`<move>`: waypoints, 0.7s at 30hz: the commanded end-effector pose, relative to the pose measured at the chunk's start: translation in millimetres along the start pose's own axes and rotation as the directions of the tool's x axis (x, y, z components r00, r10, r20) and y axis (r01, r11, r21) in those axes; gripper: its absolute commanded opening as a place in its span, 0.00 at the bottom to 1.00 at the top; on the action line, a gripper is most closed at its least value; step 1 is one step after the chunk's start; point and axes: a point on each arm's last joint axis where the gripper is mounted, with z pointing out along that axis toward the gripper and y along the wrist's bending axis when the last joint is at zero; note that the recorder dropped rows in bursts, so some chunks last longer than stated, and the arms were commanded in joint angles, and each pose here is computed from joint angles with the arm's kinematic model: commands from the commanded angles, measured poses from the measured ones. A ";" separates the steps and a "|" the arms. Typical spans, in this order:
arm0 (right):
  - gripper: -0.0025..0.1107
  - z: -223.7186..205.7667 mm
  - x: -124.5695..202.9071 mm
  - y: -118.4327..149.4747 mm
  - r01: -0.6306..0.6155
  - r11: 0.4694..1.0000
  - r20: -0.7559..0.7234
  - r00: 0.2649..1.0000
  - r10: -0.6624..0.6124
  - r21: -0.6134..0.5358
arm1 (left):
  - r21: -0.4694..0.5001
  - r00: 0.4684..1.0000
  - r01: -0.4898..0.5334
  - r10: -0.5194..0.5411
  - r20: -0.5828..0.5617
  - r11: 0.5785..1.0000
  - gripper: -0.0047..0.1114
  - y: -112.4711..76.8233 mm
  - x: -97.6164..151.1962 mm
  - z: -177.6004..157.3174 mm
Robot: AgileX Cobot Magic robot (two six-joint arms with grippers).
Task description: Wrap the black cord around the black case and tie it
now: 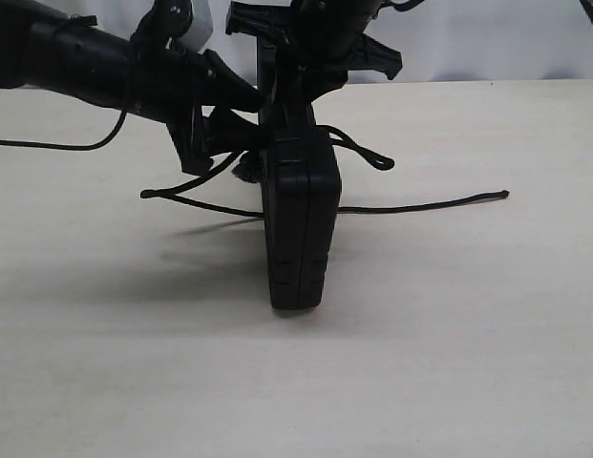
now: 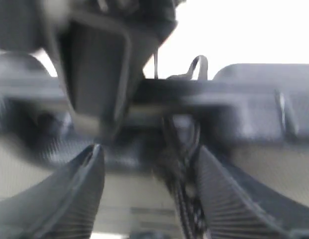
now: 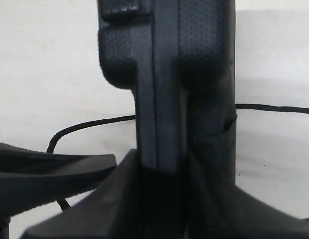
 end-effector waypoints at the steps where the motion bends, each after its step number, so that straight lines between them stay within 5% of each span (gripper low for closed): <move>1: 0.06 -6.7 -1.7 3.2 -0.006 1.000 0.030 1.000 0.007 -0.028 | 0.033 1.000 -0.010 0.011 -0.018 0.999 0.50 -5.1 -3.3 -3.9; 8: 0.06 -6.7 -1.7 3.2 -0.006 1.000 0.030 1.000 0.007 -0.028 | 0.026 0.997 -0.058 0.059 -0.057 0.998 0.50 -11.5 -17.3 -20.7; 14: 0.06 -6.7 -1.7 3.2 -0.006 1.000 0.030 1.000 0.007 -0.028 | 0.074 0.975 -0.078 0.092 -0.202 0.994 0.50 -15.4 -5.6 -24.4; 21: 0.06 -6.7 -1.7 3.2 -0.006 1.000 0.030 1.000 0.007 -0.028 | 0.085 0.973 -0.058 0.076 -0.218 0.995 0.50 -13.7 3.1 -18.0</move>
